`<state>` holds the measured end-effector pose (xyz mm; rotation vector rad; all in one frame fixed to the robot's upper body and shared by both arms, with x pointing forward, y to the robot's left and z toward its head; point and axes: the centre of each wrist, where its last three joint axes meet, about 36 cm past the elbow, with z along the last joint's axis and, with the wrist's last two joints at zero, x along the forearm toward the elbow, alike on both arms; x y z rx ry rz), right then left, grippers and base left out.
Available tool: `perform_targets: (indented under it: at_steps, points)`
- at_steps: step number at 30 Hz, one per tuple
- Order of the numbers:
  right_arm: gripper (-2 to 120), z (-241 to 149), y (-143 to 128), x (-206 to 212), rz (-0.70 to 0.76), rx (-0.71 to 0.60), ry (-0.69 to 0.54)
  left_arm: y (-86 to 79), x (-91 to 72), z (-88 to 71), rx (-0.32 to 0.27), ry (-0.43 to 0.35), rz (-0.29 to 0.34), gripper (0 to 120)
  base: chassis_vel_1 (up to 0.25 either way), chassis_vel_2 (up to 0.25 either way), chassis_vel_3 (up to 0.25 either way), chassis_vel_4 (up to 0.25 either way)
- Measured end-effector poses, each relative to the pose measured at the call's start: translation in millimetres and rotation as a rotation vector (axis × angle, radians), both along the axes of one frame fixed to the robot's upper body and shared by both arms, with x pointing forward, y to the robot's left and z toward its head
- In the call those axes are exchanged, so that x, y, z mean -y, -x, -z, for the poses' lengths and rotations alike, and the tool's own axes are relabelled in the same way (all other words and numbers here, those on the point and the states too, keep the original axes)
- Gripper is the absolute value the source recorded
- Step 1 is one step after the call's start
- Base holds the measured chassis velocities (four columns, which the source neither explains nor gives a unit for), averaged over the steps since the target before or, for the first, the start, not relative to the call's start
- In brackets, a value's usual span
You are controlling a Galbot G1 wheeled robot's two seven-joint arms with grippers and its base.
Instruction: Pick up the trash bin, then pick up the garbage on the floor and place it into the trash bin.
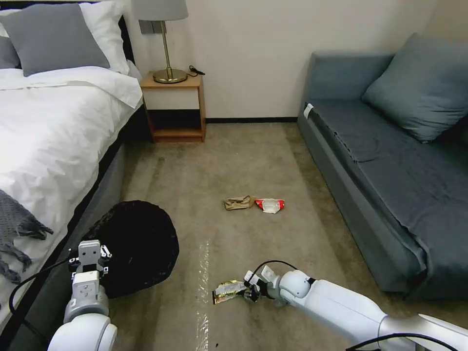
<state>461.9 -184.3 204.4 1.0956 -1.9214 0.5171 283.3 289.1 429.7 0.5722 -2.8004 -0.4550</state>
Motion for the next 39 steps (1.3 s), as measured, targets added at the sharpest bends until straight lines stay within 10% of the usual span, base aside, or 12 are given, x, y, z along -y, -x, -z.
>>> perform_targets:
  at_steps: [5,21,31,39]
  points:
    - [0,-15,-11,3,0.021,0.033,-0.028,-0.4,0.4,2.9,-0.006,0.003,0.000,3,0.000,0.000,0.000,0.000]
    - [0,-137,-57,-13,0.080,0.252,-0.305,1.3,1.4,6.0,0.002,0.007,0.012,3,0.000,0.000,0.000,0.000]
    - [0,-233,-45,-115,-0.002,0.151,-0.720,-2.1,23.6,14.7,-0.009,0.059,0.050,3,0.000,0.000,0.000,0.000]
    - [0,-246,-25,-158,-0.058,0.074,-0.829,-8.9,42.8,16.7,0.002,0.099,0.072,3,0.000,0.000,0.000,0.000]
